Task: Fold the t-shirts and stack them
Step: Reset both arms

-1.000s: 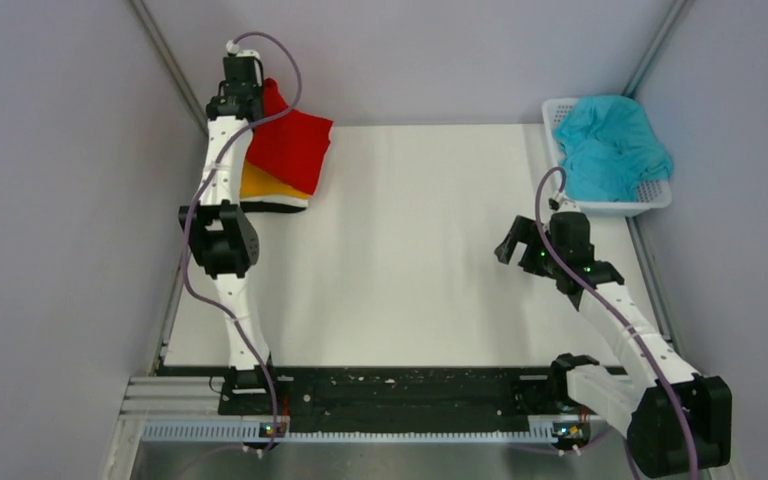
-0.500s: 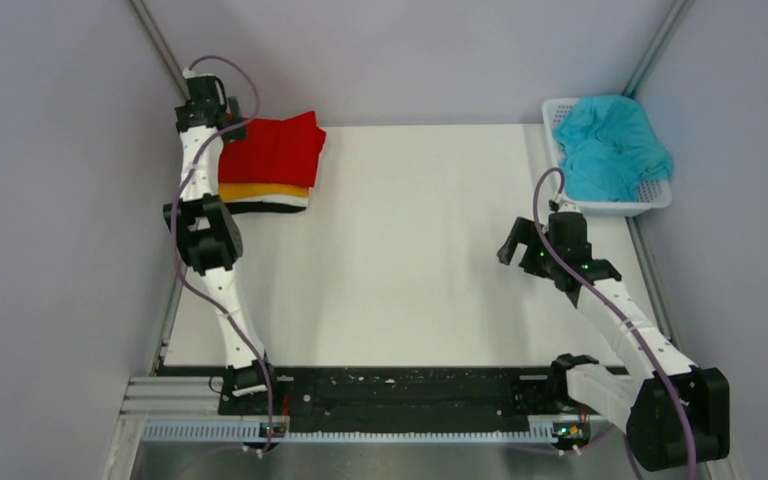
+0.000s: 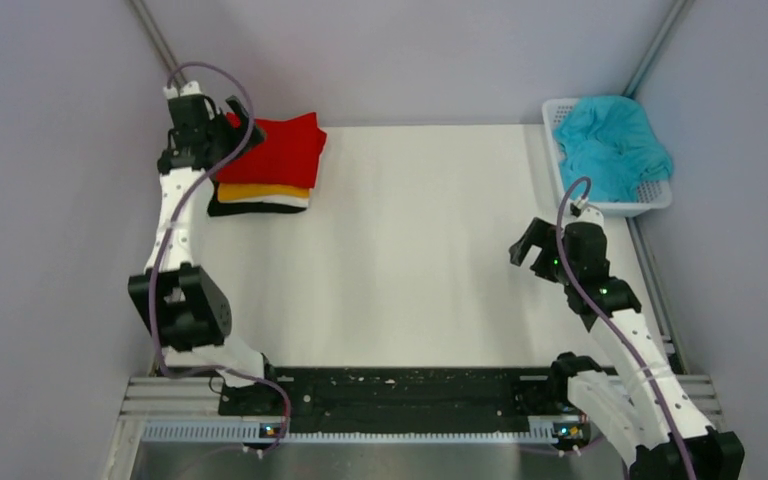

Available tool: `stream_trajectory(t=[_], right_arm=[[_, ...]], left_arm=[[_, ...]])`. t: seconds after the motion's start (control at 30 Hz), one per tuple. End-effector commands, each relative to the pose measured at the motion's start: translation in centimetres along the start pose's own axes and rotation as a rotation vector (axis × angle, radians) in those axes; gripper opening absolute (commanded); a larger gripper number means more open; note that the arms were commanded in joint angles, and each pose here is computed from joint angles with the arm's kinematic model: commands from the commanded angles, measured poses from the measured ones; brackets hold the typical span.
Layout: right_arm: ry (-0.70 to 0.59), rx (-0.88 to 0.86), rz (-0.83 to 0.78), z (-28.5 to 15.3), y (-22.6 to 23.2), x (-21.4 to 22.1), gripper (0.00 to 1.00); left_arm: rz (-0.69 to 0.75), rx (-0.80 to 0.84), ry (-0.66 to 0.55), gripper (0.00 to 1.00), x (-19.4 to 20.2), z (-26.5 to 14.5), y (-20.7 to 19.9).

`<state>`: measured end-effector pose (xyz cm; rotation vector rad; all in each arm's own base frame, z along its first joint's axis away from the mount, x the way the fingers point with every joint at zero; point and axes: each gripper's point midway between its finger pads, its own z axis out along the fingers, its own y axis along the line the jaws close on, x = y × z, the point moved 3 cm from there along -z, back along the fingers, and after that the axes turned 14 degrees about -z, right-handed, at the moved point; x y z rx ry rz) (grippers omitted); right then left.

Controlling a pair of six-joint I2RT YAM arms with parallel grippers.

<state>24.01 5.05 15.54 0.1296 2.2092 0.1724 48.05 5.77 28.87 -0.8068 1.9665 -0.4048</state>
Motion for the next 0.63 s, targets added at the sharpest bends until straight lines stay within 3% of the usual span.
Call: stream_trajectory(t=[0.0, 0.13, 0.3, 0.47, 0.6], right_arm=[[-0.034, 0.062, 0.029, -1.2, -1.1, 0.5, 0.99], [-0.042, 0.117, 0.052, -1.7, -2.2, 1.6, 0.99], [-0.085, 0.138, 0.104, -2.1, -2.6, 1.7, 0.99], [-0.107, 0.117, 0.112, -2.1, -2.4, 2.1, 0.99], [-0.125, 0.106, 0.105, -2.3, -2.3, 1.7, 0.99]], left_arm=[[-0.017, 0.170, 0.009, 0.99, 7.5, -7.3, -3.7], [0.050, 0.217, 0.008, 0.99, 16.4, -12.2, -2.3], [-0.008, 0.190, 0.094, 0.99, 24.4, -14.5, 3.7], [0.001, 0.053, 0.086, 0.99, 26.0, -15.3, 8.1], [0.010, 0.052, 0.052, 0.99, 25.6, -15.8, 8.6]])
